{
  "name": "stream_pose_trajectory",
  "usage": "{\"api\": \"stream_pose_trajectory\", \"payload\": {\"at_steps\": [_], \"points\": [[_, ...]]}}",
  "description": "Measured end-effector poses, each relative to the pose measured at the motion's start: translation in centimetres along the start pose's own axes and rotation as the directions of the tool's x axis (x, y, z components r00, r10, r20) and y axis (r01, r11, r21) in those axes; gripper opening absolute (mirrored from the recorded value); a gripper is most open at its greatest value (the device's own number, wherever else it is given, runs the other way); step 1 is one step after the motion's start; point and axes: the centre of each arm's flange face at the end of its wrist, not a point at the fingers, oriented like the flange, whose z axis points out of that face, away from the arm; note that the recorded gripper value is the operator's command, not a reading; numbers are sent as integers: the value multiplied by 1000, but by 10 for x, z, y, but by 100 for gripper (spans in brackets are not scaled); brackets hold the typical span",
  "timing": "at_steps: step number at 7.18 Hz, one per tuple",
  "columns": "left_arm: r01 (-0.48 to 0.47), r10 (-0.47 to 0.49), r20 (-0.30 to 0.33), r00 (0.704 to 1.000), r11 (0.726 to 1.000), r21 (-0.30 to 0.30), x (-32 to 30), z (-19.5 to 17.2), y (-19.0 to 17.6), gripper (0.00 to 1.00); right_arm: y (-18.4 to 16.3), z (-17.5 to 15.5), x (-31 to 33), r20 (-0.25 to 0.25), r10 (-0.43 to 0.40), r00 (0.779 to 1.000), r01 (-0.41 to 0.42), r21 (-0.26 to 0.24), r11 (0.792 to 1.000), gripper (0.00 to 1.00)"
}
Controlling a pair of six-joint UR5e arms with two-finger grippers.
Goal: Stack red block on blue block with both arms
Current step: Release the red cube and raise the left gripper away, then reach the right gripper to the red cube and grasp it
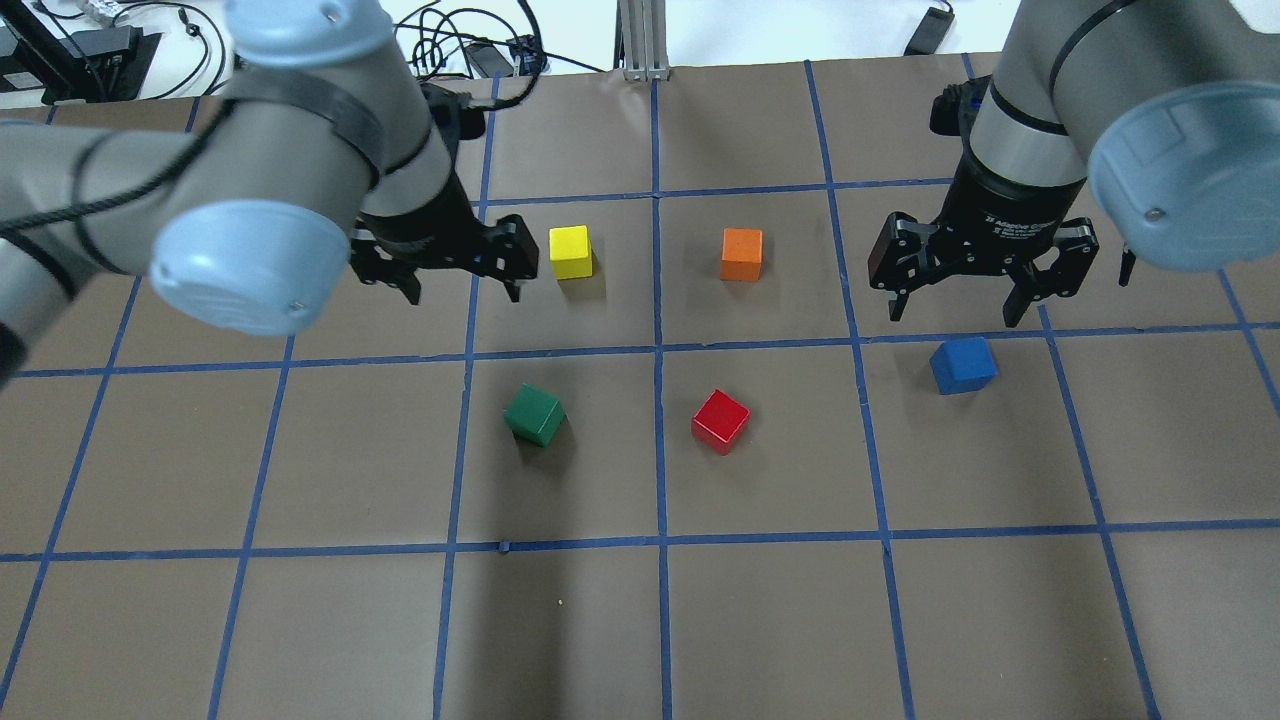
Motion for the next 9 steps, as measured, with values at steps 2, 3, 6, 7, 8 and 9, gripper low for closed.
{"api": "stream_pose_trajectory", "payload": {"at_steps": [2, 3, 6, 7, 8, 9], "points": [[-23, 23, 2, 1000, 999, 23, -15, -26, 1, 100, -3, 39, -31, 0, 64, 998, -64, 20, 998, 100], [-24, 24, 3, 1000, 999, 27, -17, -22, -3, 100, 0, 60, -57, 8, 93, 996, -93, 50, 994, 100], [-25, 25, 6, 1000, 999, 30, -18, -16, -4, 100, 0, 113, -114, 21, 112, 993, -113, 65, 991, 100], [-25, 25, 5, 1000, 999, 34, -18, -15, -4, 100, -4, 124, -123, 49, 121, 991, -123, 51, 991, 100], [-26, 26, 4, 1000, 999, 38, -18, -14, -3, 100, -7, 133, -129, 84, 139, 987, -142, 36, 989, 100], [-26, 26, 4, 1000, 999, 39, -18, -14, -3, 100, -9, 144, -132, 103, 153, 983, -157, 26, 987, 100]]}}
